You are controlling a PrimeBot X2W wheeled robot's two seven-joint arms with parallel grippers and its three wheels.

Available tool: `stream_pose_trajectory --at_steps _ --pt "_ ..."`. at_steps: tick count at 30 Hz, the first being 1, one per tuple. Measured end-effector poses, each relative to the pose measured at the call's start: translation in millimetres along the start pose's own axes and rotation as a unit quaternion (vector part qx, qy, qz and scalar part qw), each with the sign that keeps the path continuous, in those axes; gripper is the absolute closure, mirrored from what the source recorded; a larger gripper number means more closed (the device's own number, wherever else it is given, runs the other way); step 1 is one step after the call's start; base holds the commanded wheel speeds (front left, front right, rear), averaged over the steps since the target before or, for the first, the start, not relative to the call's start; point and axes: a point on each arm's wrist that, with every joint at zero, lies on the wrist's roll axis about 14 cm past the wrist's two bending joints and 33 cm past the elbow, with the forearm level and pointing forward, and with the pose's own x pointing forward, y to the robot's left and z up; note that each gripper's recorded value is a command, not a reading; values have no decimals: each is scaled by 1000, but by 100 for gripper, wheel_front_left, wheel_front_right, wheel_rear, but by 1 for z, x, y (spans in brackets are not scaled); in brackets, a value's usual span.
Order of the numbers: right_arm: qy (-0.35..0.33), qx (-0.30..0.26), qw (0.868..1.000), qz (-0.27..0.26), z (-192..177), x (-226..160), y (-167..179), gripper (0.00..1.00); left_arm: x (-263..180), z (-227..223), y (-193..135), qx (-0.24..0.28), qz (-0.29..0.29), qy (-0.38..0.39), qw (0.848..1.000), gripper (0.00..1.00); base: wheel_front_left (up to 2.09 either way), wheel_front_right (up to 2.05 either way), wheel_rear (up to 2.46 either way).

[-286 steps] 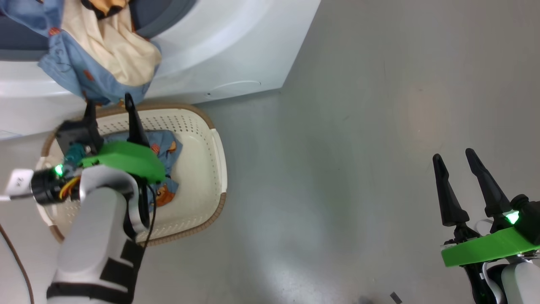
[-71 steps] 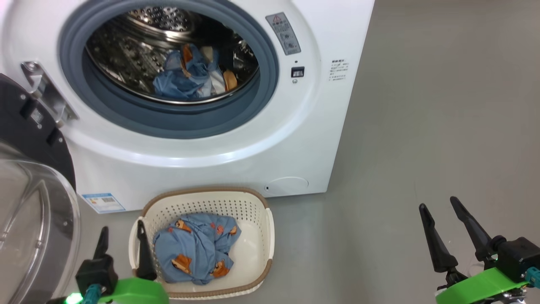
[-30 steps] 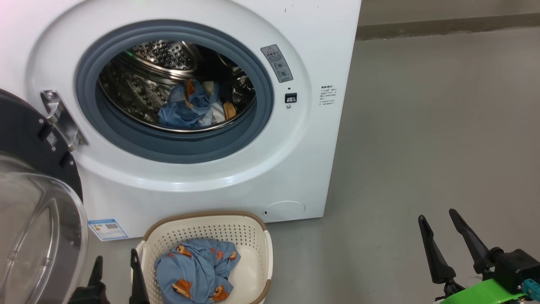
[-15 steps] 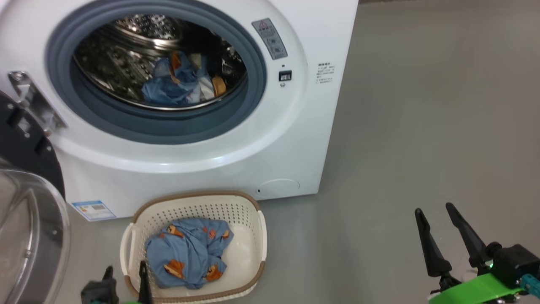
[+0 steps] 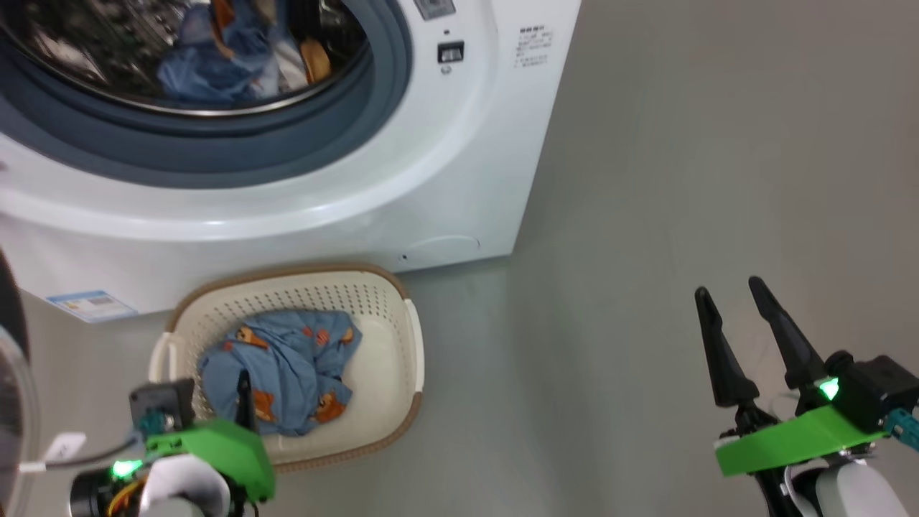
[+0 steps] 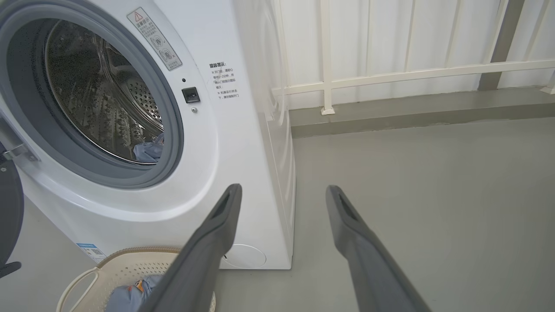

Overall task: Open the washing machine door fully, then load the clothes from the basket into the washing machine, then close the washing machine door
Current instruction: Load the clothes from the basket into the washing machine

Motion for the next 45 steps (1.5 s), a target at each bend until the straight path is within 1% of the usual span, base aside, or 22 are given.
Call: stream_pose_trajectory --at_steps 3,6,7,10,13,19,24,26,29,31,37,45 --pt "3 2 1000 -3 -4 10 -5 0 21 -1 -5 -3 -4 15 1000 0 0 0 0" --pt "6 -1 1000 -3 -9 22 -9 0 41 -15 -8 -4 -5 51 999 0 0 0 0" --pt "6 -1 1000 -3 -9 22 -9 0 41 -15 -8 -4 -5 51 999 0 0 0 0" --pt "15 -3 1000 -8 -17 29 -16 0 57 -34 -8 -7 -1 84 996 0 0 0 0" --pt "27 -5 1000 -15 -27 34 -23 0 73 -50 -9 -18 5 113 993 0 0 0 0" --pt "50 -11 998 -20 -48 44 -33 0 101 -77 -12 -22 10 156 987 0 0 0 0" --pt "64 -18 998 -19 -62 53 -39 0 119 -102 -12 -34 19 201 979 0 0 0 0" --pt "69 -20 997 -20 -68 57 -42 0 129 -106 -12 -37 22 209 977 0 0 0 0" --pt "76 -24 997 -22 -77 62 -46 0 146 -108 -10 -35 25 201 979 0 0 0 0" --pt "85 -22 996 -25 -85 63 -50 0 153 -116 -9 -37 31 211 976 0 0 0 0" --pt "112 -24 993 -38 -107 60 -62 0 164 -149 -3 -54 51 247 966 0 0 0 0" --pt "134 -33 989 -45 -127 61 -72 0 184 -168 -2 -63 60 255 963 0 0 0 0"
